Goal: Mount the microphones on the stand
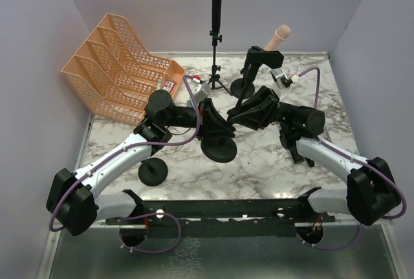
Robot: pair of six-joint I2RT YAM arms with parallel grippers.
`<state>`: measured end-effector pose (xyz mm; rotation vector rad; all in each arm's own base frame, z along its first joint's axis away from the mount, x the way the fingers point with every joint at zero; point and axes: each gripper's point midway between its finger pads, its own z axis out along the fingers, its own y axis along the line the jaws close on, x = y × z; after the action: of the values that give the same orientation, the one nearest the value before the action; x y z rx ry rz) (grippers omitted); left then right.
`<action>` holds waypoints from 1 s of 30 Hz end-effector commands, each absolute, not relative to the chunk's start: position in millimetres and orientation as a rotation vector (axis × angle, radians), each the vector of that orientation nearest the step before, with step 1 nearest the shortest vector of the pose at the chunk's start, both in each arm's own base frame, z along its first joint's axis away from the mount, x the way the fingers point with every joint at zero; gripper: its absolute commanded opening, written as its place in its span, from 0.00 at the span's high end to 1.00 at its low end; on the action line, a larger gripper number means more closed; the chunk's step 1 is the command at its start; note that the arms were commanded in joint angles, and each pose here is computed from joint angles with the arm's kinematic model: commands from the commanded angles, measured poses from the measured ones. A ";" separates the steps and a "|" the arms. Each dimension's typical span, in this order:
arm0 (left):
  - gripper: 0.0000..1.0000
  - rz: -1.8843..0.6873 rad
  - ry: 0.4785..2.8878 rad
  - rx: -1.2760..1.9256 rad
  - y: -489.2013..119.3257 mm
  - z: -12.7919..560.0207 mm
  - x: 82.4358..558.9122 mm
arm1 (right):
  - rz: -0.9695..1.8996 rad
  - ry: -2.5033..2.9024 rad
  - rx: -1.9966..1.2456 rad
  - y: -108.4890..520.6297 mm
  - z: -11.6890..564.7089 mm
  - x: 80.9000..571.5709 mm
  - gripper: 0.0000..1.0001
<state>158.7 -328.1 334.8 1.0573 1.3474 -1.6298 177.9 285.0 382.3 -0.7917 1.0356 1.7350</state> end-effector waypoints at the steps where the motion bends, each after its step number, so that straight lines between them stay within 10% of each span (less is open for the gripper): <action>1: 1.00 -1.569 1.259 1.039 -325.0 356.9 168.6 | 1.697 0.994 -0.855 284.6 394.5 170.7 0.93; 14: 1.00 -0.954 1.516 0.523 -301.6 319.0 302.1 | 1.244 1.309 -0.497 284.8 370.0 273.1 0.99; 26: 1.00 -0.827 1.545 0.376 -286.9 299.7 331.5 | 0.888 1.593 -0.180 306.4 352.8 313.4 0.99; 30: 1.00 -0.920 1.539 0.431 -295.4 301.7 314.3 | 1.019 1.504 -0.263 313.7 369.9 289.5 0.50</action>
<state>303.1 -305.9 299.7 0.4967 1.5515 -0.9548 312.9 309.7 352.0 -0.2359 1.5490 0.9282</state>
